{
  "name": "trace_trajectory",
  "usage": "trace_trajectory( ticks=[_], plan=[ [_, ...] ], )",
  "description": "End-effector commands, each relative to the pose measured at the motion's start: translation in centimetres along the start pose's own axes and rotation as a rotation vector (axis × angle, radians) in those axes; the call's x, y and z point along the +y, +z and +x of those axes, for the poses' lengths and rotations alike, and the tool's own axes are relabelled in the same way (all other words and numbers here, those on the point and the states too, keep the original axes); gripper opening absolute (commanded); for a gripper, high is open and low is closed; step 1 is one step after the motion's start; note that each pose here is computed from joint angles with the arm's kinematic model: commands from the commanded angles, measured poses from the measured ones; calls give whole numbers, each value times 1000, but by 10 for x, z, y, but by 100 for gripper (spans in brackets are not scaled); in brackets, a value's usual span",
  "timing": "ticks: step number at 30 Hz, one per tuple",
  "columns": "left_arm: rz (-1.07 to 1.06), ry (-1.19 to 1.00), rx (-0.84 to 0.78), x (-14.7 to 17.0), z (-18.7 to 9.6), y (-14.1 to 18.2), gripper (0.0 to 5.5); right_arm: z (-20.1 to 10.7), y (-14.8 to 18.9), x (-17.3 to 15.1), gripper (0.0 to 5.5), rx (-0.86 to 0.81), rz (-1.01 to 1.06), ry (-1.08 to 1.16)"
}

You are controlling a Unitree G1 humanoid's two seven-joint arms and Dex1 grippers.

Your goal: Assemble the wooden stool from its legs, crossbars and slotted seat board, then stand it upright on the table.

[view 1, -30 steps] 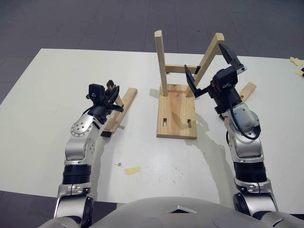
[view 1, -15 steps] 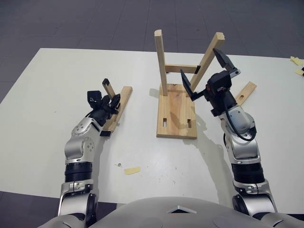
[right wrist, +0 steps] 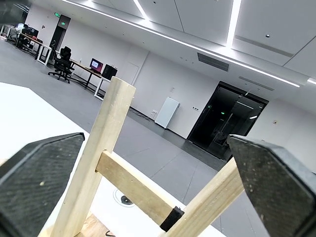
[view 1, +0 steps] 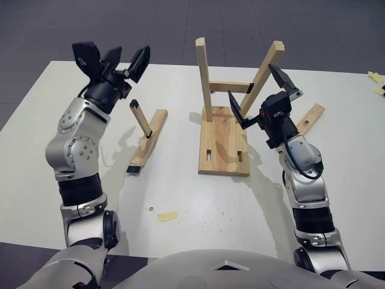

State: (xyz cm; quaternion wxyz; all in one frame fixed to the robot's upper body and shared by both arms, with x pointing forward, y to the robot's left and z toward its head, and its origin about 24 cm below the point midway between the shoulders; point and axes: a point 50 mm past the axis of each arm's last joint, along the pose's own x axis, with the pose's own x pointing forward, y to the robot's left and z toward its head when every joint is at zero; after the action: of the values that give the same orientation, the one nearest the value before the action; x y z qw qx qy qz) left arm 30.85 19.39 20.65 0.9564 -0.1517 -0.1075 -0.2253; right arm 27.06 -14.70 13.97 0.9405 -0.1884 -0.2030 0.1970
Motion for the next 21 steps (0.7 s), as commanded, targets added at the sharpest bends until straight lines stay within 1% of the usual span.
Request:
trace_trajectory(
  ticks=[1, 3, 5, 7, 9, 11, 16, 18, 21],
  plan=[
    [74, 36, 25, 10, 11, 2, 539, 1, -1, 1, 540, 4, 3, -5],
    [102, 65, 90, 19, 15, -16, 539, 2, -1, 1, 540, 3, 3, -8],
    [89, 81, 191, 29, 14, -47, 539, 3, -1, 0, 540, 1, 2, -11],
    [88, 110, 306, 39, 4, -79, 539, 4, 0, 2, 540, -3, 3, -6],
    [103, 116, 389, 43, -8, -102, 539, 4, 0, 2, 540, -3, 5, -5],
    [98, 119, 423, 44, -18, -114, 539, 2, 0, 3, 540, 2, 5, -9],
    [94, 126, 398, 46, -21, -111, 539, 0, -2, 2, 540, 13, 7, -15],
    [93, 121, 369, 44, -18, -104, 539, 0, -2, 3, 540, 12, 9, -15],
    [107, 123, 287, 40, -9, -83, 539, 1, -2, 5, 540, 8, 11, -9]
  ],
)
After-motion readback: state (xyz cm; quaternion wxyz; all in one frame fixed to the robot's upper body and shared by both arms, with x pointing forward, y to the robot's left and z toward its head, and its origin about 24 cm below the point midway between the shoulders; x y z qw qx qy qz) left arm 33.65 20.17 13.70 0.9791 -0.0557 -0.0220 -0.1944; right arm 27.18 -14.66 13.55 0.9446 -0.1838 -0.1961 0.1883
